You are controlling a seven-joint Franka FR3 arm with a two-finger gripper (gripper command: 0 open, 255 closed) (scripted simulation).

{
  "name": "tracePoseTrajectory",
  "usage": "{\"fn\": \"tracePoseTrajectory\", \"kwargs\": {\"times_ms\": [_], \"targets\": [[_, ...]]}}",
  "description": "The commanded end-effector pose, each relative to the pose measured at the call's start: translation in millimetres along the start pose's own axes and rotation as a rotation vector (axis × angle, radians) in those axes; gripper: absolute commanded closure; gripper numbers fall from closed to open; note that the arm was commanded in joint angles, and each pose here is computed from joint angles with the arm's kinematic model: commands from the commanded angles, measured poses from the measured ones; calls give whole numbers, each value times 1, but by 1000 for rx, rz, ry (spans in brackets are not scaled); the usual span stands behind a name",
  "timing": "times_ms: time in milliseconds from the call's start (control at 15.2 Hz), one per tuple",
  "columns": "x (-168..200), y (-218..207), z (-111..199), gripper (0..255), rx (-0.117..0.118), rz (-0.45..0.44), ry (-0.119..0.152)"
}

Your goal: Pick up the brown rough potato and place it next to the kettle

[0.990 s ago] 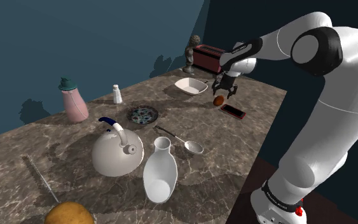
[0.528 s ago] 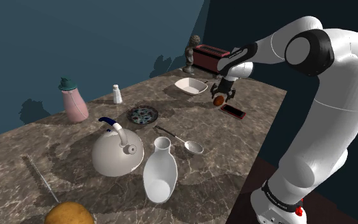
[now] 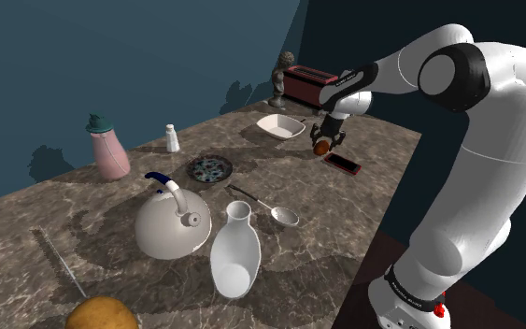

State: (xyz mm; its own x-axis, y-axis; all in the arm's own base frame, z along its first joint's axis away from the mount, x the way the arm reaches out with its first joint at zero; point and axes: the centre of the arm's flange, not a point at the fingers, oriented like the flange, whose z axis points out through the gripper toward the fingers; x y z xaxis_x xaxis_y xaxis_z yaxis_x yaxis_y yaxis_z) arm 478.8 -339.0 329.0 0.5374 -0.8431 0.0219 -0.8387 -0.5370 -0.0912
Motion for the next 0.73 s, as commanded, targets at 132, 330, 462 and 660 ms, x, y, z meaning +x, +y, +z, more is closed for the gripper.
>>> {"fn": "tracePoseTrajectory", "kwargs": {"times_ms": [132, 330, 462, 660], "targets": [[0, 0, 0, 255, 0, 0, 0], [0, 0, 0, 255, 0, 0, 0], [0, 0, 0, 255, 0, 0, 0], [0, -1, -16, 255, 0, 0, 0]]}}
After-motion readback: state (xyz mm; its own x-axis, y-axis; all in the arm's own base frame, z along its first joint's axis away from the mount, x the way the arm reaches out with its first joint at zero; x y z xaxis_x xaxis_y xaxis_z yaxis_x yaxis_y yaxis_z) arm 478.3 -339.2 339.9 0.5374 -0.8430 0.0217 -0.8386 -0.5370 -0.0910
